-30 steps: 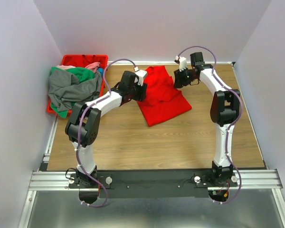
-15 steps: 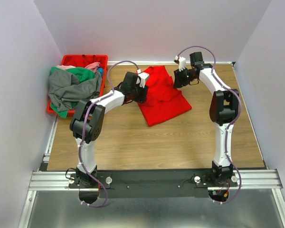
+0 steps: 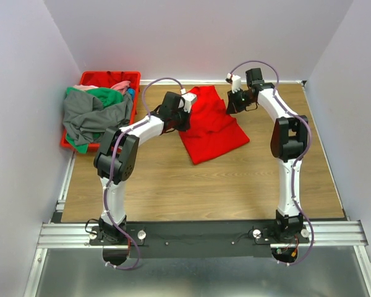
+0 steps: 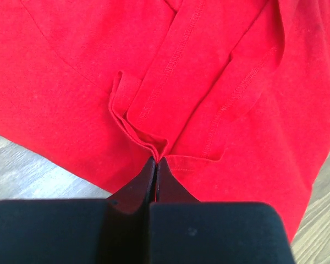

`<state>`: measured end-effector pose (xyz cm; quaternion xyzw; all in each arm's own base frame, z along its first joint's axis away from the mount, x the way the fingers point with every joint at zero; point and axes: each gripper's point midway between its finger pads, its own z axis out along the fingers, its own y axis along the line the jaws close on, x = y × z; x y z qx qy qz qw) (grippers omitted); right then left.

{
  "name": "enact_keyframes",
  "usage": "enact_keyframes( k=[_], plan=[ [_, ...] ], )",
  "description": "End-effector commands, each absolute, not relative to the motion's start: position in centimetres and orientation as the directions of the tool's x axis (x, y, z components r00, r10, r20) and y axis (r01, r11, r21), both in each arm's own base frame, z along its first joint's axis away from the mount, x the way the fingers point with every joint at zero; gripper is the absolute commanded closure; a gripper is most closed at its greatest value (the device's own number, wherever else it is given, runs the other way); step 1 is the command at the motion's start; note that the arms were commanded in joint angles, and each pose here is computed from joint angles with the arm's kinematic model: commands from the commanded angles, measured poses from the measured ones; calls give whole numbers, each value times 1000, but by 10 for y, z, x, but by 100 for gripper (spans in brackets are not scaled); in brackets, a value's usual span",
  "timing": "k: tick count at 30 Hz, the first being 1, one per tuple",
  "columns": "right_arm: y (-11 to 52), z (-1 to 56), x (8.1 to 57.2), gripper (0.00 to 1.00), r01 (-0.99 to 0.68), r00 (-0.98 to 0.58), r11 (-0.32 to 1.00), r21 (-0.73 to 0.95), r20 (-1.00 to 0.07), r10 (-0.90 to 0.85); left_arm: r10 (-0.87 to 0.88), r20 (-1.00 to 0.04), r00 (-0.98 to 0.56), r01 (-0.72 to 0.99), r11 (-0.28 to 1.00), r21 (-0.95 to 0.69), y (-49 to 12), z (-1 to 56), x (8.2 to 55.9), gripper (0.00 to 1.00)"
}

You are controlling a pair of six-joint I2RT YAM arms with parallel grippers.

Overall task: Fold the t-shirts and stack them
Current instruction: Fold the tshirt

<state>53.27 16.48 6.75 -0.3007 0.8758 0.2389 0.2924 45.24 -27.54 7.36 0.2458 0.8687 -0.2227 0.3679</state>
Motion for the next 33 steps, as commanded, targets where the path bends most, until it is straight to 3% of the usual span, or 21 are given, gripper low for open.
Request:
enact_keyframes(
  k=[1, 3, 33],
  plan=[
    [171, 70, 537, 96, -668, -650, 698, 258, -659, -379, 254, -750, -611, 593, 774, -221, -275, 76, 454, 100],
    [170, 72, 541, 100, -656, -653, 714, 247, -660, -372, 242, -751, -614, 581, 782, -223, -270, 77, 455, 100],
    [141, 61, 587, 100, -477, -701, 864, 158, -662, -266, 125, -765, -631, 469, 848, -248, -231, 77, 484, 100]
  ],
)
